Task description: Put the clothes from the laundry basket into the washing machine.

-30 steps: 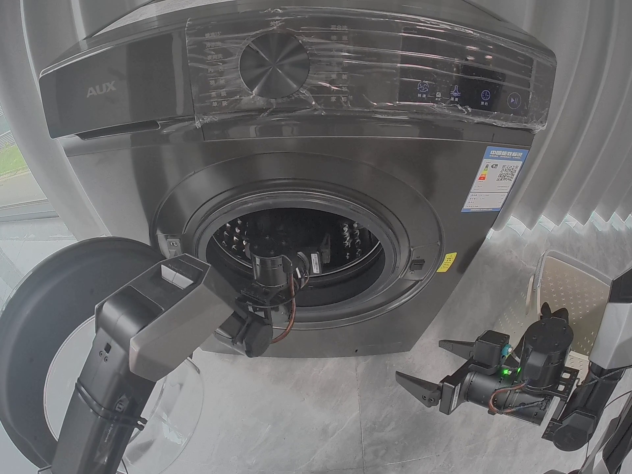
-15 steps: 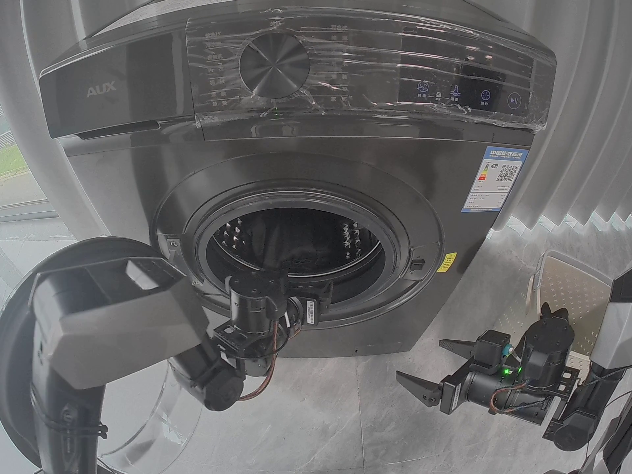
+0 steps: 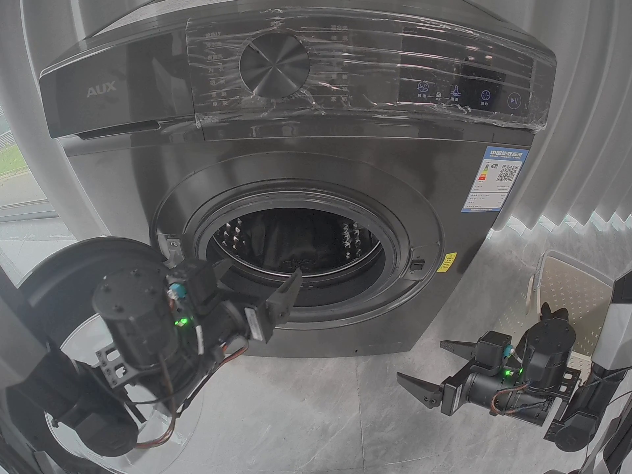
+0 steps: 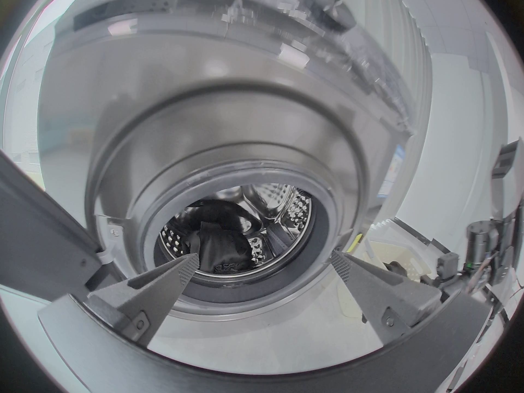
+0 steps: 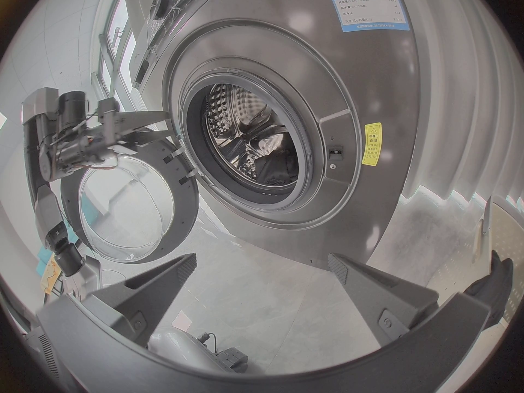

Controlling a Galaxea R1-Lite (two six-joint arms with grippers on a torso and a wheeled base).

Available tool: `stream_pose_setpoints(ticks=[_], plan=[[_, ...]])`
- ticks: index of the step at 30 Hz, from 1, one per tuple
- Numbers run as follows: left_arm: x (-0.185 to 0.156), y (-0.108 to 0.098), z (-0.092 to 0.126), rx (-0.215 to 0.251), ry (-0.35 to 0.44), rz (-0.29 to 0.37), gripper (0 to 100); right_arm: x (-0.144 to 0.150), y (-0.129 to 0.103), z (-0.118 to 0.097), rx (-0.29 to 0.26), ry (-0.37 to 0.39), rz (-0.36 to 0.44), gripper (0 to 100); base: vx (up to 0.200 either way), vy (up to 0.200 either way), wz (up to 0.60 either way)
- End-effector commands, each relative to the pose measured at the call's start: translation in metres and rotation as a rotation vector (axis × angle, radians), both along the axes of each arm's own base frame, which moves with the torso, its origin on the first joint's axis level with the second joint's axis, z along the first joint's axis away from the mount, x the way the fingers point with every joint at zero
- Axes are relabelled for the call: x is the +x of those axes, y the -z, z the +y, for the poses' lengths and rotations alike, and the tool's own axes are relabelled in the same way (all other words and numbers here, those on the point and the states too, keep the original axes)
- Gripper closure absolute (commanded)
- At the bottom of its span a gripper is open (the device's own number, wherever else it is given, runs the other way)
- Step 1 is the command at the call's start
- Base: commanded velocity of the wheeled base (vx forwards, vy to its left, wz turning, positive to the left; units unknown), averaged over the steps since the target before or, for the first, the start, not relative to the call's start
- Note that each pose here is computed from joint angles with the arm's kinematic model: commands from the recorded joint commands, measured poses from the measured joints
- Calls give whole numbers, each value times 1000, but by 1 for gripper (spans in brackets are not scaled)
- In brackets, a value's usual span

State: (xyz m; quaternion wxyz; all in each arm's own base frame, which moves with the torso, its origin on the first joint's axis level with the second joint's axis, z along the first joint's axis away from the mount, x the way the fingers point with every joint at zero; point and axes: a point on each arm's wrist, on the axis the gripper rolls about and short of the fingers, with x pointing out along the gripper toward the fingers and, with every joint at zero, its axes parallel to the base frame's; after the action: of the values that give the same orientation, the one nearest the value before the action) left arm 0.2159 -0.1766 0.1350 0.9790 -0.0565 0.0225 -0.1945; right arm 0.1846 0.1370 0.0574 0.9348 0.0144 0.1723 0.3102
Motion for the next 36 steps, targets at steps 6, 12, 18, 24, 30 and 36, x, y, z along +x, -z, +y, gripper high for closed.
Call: stream_pose_setpoints(ticks=[6, 12, 18, 24, 30, 36], plan=[[-36, -21, 22, -88, 11, -95, 0, -1, 0, 0, -2, 0, 3, 0, -67, 0, 0], [-36, -20, 23, -85, 7, -95, 0, 0, 0, -2, -1, 7, 2, 0, -133, 0, 0], [-35, -21, 23, -96, 6, -94, 0, 1, 0, -1, -1, 7, 2, 0, 0, 0, 0], [-37, -16, 22, -79, 12, -79, 0, 1, 0, -2, 1, 10, -1, 0, 0, -167, 0], [-37, -9, 22, -60, 13, -55, 0, 2, -2, -2, 5, 11, -9, 0, 0, -200, 0], [-37, -5, 21, -49, 16, -46, 0, 1, -5, -3, 12, 11, -18, 0, 0, -33, 0]])
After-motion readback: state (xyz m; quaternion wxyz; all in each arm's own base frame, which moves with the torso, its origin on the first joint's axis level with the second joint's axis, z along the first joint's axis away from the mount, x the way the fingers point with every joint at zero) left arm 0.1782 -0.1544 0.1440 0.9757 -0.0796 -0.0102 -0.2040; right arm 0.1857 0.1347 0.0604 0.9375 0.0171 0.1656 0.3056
